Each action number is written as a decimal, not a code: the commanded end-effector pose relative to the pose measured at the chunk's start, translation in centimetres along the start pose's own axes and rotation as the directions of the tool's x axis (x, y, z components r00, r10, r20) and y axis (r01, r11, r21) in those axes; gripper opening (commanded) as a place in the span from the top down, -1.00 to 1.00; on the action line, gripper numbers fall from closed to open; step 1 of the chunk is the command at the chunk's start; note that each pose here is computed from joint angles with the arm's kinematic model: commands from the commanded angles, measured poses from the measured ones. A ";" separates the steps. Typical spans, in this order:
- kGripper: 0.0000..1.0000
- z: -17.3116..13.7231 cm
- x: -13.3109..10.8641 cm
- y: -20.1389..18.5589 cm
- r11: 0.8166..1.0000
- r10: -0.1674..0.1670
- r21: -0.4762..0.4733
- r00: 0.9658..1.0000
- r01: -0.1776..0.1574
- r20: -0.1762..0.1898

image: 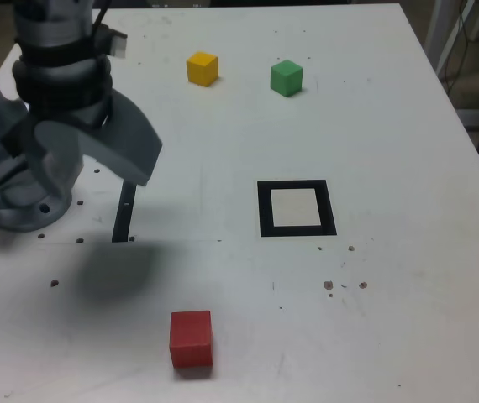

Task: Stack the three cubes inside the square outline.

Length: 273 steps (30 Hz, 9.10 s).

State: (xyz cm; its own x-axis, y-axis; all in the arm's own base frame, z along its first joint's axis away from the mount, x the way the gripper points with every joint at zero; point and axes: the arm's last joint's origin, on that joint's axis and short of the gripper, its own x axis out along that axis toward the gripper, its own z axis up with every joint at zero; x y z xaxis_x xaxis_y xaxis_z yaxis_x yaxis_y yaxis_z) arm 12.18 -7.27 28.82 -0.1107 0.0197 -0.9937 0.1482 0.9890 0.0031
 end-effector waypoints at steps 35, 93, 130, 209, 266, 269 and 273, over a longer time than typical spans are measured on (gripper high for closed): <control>-0.99 9.9 -0.3 -16.8 0.995 0.034 -0.091 0.999 -0.034 -0.004; -0.13 15.7 6.1 -14.3 1.000 0.029 -0.003 0.991 -0.030 -0.128; 0.52 14.9 -1.2 -9.9 0.986 0.160 0.040 0.987 -0.159 -0.009; 0.42 26.7 4.4 7.9 0.997 0.015 -0.067 0.988 -0.026 -0.154; -0.99 18.1 -6.1 1.6 0.996 0.089 -0.025 0.995 -0.090 -0.046; -0.99 17.6 -5.9 0.9 0.995 0.095 -0.021 0.994 -0.096 -0.061; -0.99 17.6 -5.4 0.1 0.995 0.100 -0.019 0.992 -0.101 -0.077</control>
State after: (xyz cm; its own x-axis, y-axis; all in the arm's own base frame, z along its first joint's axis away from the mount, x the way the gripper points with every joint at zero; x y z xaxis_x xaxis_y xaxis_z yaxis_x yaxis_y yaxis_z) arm 30.13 -9.78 32.26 -0.1669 0.1302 -0.9773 0.1420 0.9841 0.1068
